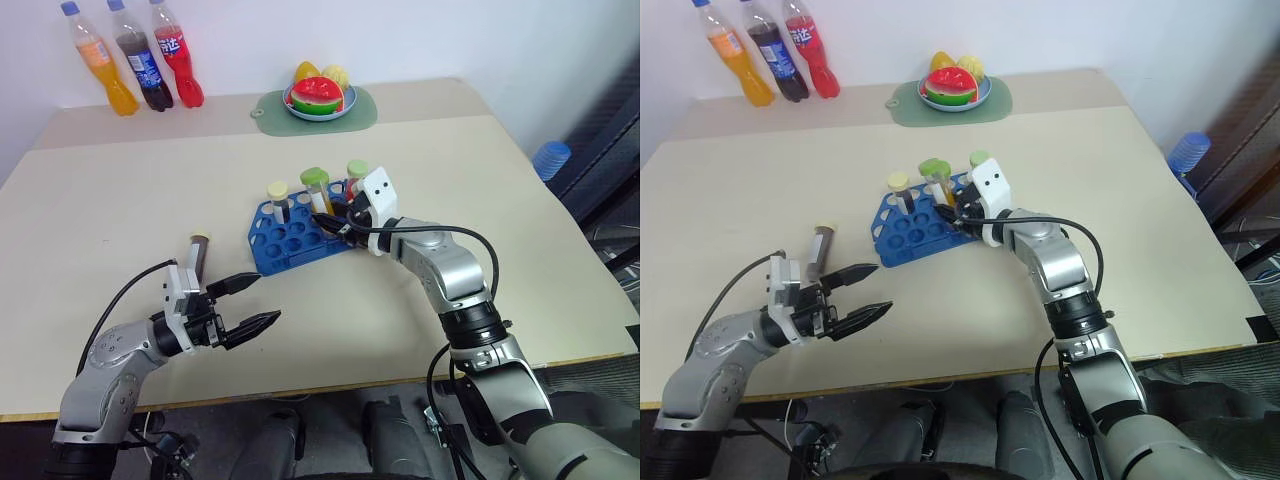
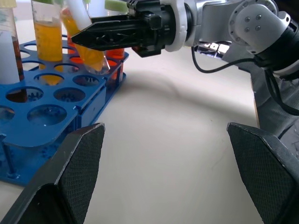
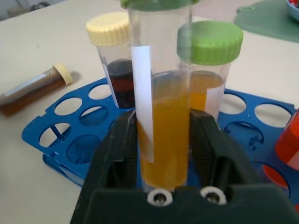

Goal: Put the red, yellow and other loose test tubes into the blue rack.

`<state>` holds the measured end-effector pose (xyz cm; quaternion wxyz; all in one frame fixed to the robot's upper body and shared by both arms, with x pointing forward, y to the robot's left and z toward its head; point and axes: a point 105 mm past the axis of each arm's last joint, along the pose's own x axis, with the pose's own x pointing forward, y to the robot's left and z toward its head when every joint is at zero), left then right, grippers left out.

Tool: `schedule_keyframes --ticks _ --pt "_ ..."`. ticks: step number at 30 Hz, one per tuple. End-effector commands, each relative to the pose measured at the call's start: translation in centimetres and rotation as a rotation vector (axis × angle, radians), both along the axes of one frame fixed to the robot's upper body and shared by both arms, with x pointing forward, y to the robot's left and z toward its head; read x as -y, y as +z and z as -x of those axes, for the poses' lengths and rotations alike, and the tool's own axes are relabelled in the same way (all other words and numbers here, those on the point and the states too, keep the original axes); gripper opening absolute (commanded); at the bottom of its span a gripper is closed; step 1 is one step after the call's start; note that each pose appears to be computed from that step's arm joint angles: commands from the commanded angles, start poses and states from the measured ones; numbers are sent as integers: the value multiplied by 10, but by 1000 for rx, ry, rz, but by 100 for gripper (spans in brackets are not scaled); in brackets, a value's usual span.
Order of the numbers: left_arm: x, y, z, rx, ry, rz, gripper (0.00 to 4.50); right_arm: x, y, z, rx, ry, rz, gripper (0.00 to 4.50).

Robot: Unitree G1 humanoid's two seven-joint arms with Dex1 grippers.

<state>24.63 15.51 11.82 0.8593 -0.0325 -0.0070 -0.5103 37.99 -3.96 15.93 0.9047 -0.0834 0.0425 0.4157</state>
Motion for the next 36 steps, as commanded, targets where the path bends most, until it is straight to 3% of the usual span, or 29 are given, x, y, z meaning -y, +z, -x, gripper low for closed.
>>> schedule_keyframes --ticks 1,5,9,10,24,26,36 --pt "1 10 2 53 -3 0 433 -3 15 0 72 11 -5 205" --pt "1 10 2 52 -6 -1 433 1 12 1 78 1 -4 205" --pt "1 11 1 52 -11 -2 433 3 12 1 81 -9 -7 82" --pt "1 11 0 52 -11 -2 433 3 12 0 84 -14 -6 77" --pt "4 11 -2 53 -20 2 433 19 12 4 188 -85 -22 77" --pt "4 11 -2 53 -22 3 433 20 8 10 258 -71 -25 77" --pt "4 12 -7 56 -30 7 433 30 -18 15 316 -167 -131 77"
